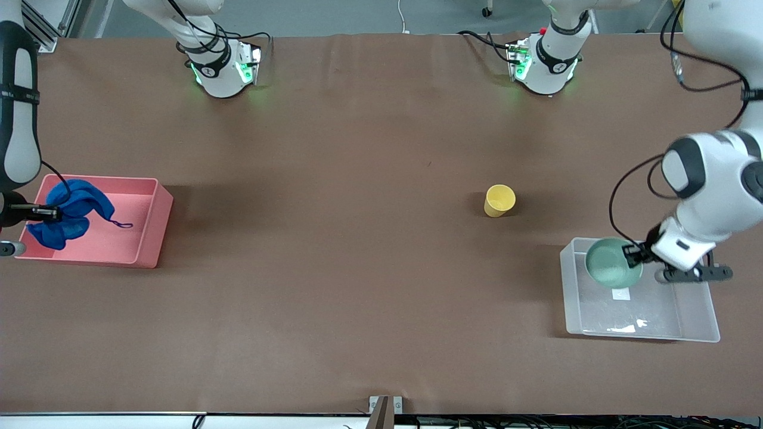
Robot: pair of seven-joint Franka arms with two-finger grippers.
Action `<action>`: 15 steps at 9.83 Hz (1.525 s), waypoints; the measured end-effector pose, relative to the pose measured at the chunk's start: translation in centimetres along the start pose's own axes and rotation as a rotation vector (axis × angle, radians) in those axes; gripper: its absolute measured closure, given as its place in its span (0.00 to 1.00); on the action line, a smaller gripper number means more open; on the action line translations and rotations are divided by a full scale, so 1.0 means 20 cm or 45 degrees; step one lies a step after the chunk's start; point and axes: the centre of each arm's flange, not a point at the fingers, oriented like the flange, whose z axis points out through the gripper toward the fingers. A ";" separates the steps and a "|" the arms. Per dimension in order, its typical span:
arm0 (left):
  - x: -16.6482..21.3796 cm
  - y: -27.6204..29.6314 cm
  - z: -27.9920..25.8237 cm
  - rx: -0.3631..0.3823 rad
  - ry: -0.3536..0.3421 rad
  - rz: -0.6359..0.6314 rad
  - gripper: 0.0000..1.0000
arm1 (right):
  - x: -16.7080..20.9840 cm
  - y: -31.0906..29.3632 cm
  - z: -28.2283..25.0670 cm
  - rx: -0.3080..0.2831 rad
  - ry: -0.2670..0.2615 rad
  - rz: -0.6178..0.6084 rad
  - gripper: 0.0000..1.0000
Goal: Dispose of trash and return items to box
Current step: 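Carry the cloth into the pink bin while the left gripper carries the bowl, then release the bowl in the clear bin and move the left gripper to the cup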
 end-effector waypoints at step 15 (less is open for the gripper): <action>0.12 0.17 -0.44 0.001 -0.061 0.146 0.00 | -0.21 -0.44 -0.55 0.169 0.175 0.195 0.00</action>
